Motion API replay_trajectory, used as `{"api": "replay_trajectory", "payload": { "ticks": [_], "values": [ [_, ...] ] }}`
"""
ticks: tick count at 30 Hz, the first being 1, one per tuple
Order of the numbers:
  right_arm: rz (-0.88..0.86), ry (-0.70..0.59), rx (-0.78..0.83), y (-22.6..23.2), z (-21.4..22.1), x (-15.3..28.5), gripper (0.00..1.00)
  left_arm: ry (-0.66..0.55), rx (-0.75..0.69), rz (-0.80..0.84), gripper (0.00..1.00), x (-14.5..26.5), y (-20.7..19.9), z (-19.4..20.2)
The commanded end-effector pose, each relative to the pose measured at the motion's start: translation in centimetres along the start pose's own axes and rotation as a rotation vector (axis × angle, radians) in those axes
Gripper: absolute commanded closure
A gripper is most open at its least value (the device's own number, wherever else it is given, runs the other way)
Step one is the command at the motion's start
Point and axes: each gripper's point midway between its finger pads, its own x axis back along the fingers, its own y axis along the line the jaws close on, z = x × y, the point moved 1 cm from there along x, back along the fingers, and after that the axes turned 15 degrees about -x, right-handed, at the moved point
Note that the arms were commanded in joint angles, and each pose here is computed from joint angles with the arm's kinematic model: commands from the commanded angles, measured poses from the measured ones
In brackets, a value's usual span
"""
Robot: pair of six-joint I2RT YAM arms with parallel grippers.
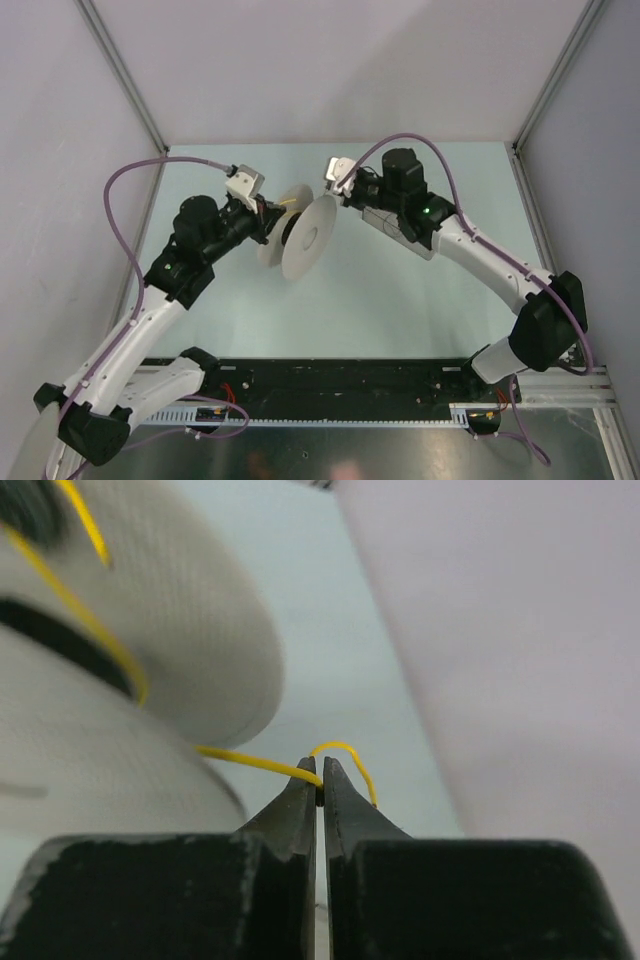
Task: Wrap the cables
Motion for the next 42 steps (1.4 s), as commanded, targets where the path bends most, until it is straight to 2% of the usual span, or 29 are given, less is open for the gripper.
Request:
{"api": "replay_trajectory", "payload": {
  "ticks": [1, 10, 14, 19, 25, 30, 35, 42],
  "values": [
    [0.046, -0.037, -0.067, -5.8, -0.8, 2.9, 1.00, -0.045, -0.199, 0.264, 1.00, 2.8, -3.9, -0.7],
    [-0.078, 0.055, -0.130, -3.7, 2.0, 4.5, 1.00, -0.141, -0.437, 0.329, 1.00, 4.2, -4.6, -1.5],
    [-0.040, 0.040, -0.125, -3.9, 1.5, 5.0, 1.00, -0.176, -0.559, 0.342, 1.00, 4.7, -4.7, -1.2],
    [0.000, 0.003, -0.100, -3.8, 0.1, 5.5, 1.00, -0.136, -0.660, 0.318, 1.00, 4.1, -3.8, 0.0],
    [-0.063, 0.187, -0.075, -0.3, 3.9, 5.6, 1.00, -0.068, -0.680, 0.212, 1.00, 3.0, -1.6, 0.0],
    [0.000, 0.232, -0.074, 0.1, 4.6, 5.9, 1.00, -0.007, -0.774, 0.084, 1.00, 2.3, 1.1, 0.3],
    [-0.060, 0.279, -0.111, 1.8, 6.0, 5.9, 0.98, -0.119, -0.850, 0.169, 1.00, 3.2, -0.7, -0.8],
    [-0.141, 0.302, -0.200, 2.4, 8.4, 7.2, 0.89, -0.223, -0.830, 0.252, 1.00, 4.4, -2.5, -2.7]
  ]
}}
